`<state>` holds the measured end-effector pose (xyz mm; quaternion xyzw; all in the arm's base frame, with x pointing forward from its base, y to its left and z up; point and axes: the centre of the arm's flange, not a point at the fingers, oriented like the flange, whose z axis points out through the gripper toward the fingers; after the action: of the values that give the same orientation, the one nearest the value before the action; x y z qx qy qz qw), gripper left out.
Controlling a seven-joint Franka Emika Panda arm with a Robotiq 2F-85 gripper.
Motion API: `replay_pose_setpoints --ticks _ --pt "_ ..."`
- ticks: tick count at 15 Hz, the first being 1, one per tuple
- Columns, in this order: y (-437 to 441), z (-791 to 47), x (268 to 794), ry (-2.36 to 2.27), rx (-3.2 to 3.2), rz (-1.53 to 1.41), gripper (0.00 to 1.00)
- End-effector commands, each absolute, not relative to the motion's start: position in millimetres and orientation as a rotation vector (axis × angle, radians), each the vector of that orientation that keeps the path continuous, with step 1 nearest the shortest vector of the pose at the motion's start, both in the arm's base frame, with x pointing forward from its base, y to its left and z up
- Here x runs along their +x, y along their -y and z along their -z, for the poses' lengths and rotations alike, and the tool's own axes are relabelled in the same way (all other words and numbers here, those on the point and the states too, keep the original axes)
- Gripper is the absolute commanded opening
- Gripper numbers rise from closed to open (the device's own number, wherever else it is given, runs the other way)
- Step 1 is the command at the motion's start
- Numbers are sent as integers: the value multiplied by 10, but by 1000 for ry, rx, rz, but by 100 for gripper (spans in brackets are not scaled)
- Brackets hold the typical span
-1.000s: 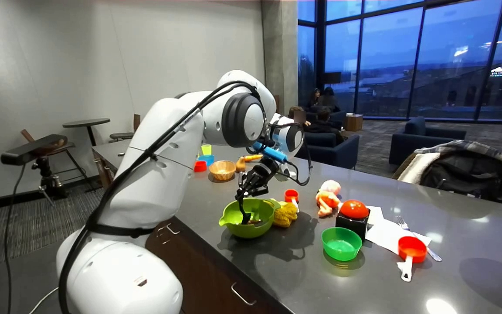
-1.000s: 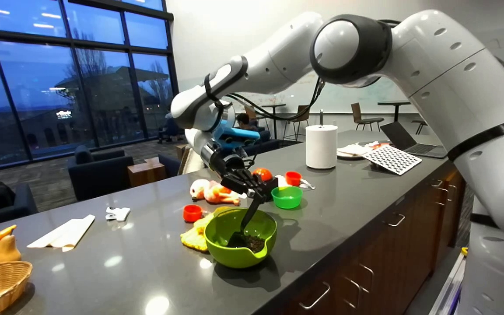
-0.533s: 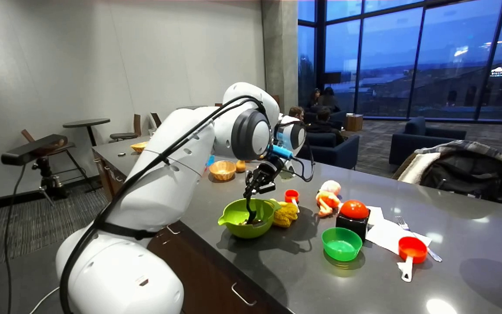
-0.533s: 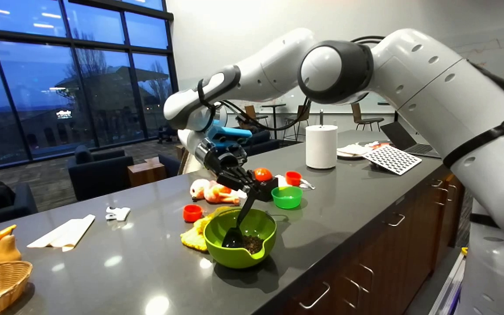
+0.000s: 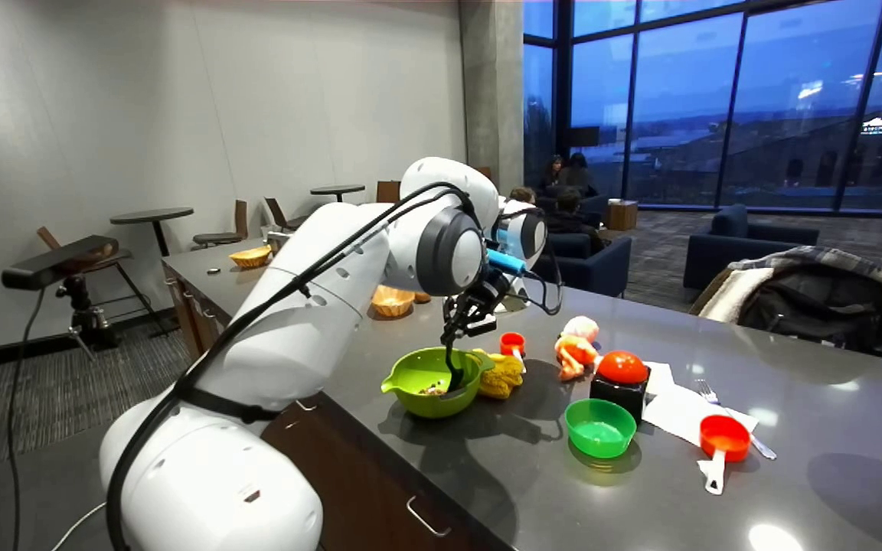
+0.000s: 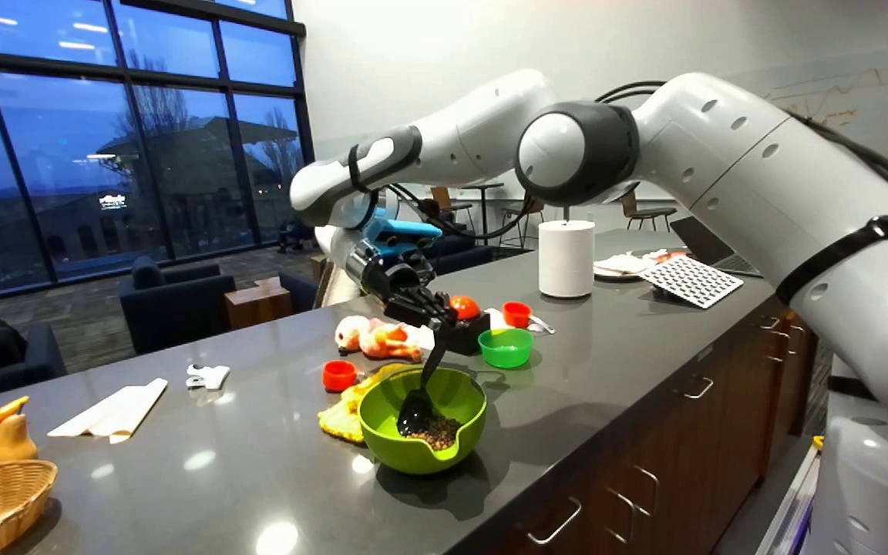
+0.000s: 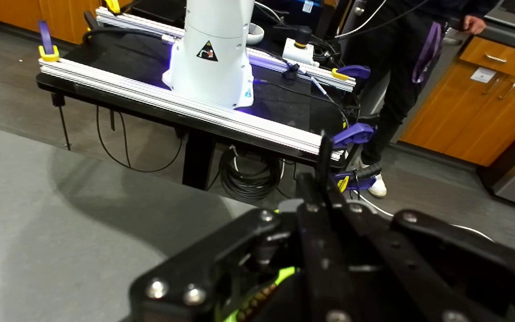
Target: Use the black spoon to stir in the green bowl
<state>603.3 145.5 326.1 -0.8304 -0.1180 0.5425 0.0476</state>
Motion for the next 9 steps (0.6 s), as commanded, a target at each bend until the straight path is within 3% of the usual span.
replay_pose_setpoints --ticks 1,9 --pt "-1365 -3393 6091 327 -2551 -1664 1" --pt "-1243 -3474 5867 223 -2543 -1678 1"
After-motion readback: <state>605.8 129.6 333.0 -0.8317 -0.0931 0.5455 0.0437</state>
